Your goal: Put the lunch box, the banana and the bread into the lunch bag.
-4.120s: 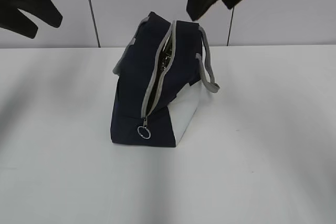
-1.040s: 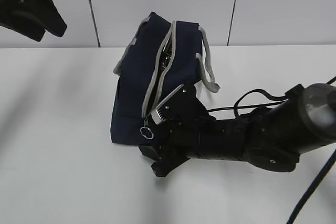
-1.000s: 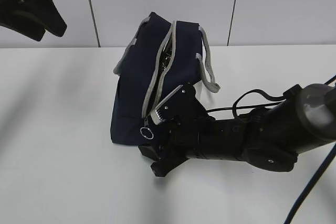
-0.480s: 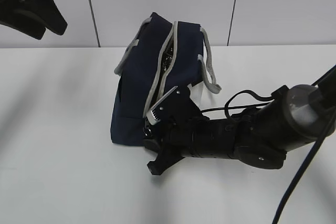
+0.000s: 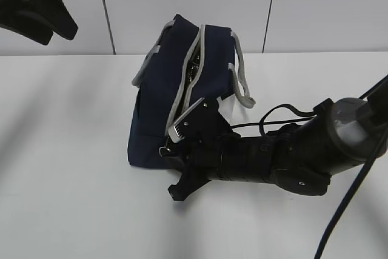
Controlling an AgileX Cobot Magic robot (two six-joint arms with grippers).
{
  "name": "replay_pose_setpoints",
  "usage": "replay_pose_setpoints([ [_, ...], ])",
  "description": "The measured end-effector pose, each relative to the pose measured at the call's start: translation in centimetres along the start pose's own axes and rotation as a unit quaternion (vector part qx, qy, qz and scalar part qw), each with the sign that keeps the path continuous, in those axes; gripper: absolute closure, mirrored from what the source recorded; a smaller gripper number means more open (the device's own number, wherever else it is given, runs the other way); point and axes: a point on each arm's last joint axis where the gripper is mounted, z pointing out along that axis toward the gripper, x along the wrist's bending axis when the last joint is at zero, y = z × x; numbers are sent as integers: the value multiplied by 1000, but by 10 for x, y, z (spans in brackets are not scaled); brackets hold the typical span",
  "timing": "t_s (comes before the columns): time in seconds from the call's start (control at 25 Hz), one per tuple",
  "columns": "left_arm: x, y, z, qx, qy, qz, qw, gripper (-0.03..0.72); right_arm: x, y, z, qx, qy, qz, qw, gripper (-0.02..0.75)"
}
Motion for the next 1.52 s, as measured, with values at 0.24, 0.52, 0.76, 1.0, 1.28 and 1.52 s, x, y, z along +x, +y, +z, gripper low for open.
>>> replay_pose_setpoints([
  [0.24, 0, 0, 0, -1, 0, 0, 1000, 328, -2, 7, -6, 7, -10, -6, 1000, 754],
  [0.52, 0, 0, 0, -1, 0, 0, 1000, 328, -3, 14, -15, 28, -15, -25, 999, 754],
  [0.76, 0, 0, 0, -1, 0, 0, 1000, 328, 0, 7, -17, 45, -6, -24, 999, 754],
  [1.0, 0, 0, 0, -1, 0, 0, 1000, 328, 3, 11, -29, 38, -7, -27, 999, 754],
  [1.28, 0, 0, 0, -1, 0, 0, 1000, 328, 2, 38, -48, -1, -14, -58, 998, 754],
  [1.52, 0, 0, 0, -1, 0, 0, 1000, 328, 6, 58, -66, -24, -5, -100, 995, 754],
])
